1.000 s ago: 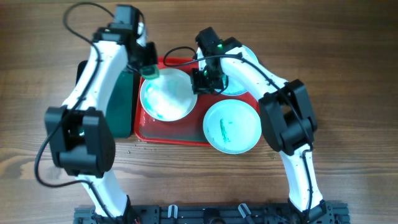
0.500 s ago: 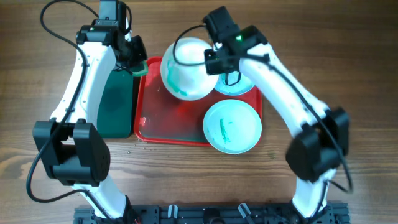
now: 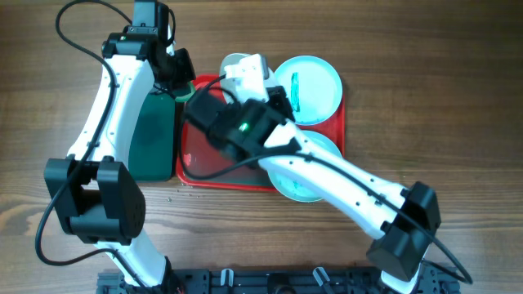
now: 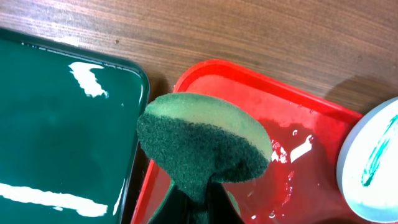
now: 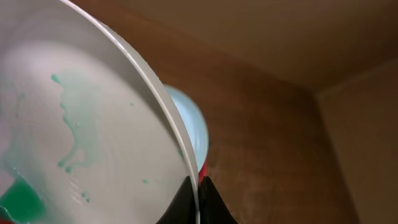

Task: Clean dirty plates on tray and stack at the side
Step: 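Lift the sponge away and raise the plate with the right gripper, then carry the plate right of the red tray and set it down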

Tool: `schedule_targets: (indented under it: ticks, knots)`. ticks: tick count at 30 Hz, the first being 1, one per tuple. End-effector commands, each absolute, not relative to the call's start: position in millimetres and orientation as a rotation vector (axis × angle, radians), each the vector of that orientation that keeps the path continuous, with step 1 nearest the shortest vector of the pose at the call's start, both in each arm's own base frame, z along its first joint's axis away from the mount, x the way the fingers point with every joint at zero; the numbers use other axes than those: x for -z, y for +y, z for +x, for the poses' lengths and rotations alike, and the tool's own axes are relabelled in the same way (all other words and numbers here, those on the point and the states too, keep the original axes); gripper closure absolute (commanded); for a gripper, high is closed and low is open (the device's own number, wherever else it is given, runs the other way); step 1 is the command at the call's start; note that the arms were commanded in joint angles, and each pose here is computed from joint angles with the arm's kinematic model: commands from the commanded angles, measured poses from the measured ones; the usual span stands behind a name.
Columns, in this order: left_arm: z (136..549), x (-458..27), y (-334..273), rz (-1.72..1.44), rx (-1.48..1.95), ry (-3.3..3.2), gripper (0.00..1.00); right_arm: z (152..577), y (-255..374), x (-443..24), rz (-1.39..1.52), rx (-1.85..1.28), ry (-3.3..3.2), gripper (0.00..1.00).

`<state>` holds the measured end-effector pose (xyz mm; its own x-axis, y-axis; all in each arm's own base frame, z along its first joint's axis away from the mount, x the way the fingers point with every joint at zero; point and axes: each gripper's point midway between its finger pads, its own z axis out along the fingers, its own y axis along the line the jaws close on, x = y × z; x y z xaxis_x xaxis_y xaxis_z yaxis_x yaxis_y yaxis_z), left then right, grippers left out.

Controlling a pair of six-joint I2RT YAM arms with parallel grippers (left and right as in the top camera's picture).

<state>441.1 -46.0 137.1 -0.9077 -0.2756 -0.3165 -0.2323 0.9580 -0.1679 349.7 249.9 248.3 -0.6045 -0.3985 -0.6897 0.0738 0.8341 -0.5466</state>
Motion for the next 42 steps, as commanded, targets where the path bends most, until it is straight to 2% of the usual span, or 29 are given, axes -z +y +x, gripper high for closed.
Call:
schedule_targets:
  ticks: [1,7,27,32,35,38,42]
  knots:
    - [443.6,-148.6,-45.2,-0.382,0.173,2.737,0.96,348.3,245.1,-286.9,-0.176,0.809,1.893,0.96]
    - [443.8,-148.7,-45.2,-0.382,0.173,2.736,0.96,337.7,249.7,-321.1,-0.175,0.917,1.694,0.96]
    - [444.0,-148.8,-45.2,-0.382,0.174,2.736,0.96,339.0,253.4,-320.5,-0.214,0.937,1.703,0.96]
    - [444.0,-148.8,-45.2,-0.382,0.174,2.736,0.96,344.4,258.8,-291.9,-0.253,0.828,1.863,0.96]
    - [444.0,-148.8,-45.1,-0.382,0.173,2.736,0.96,350.5,259.3,-258.4,-0.289,0.706,2.059,0.96]
    - [444.0,-148.8,-45.2,-0.382,0.174,2.736,0.96,362.0,249.8,-217.2,-0.271,0.512,2.334,0.96]
    - [444.0,-148.8,-45.1,-0.382,0.173,2.736,0.96,378.7,251.0,-179.7,-0.428,0.079,2.636,0.96]
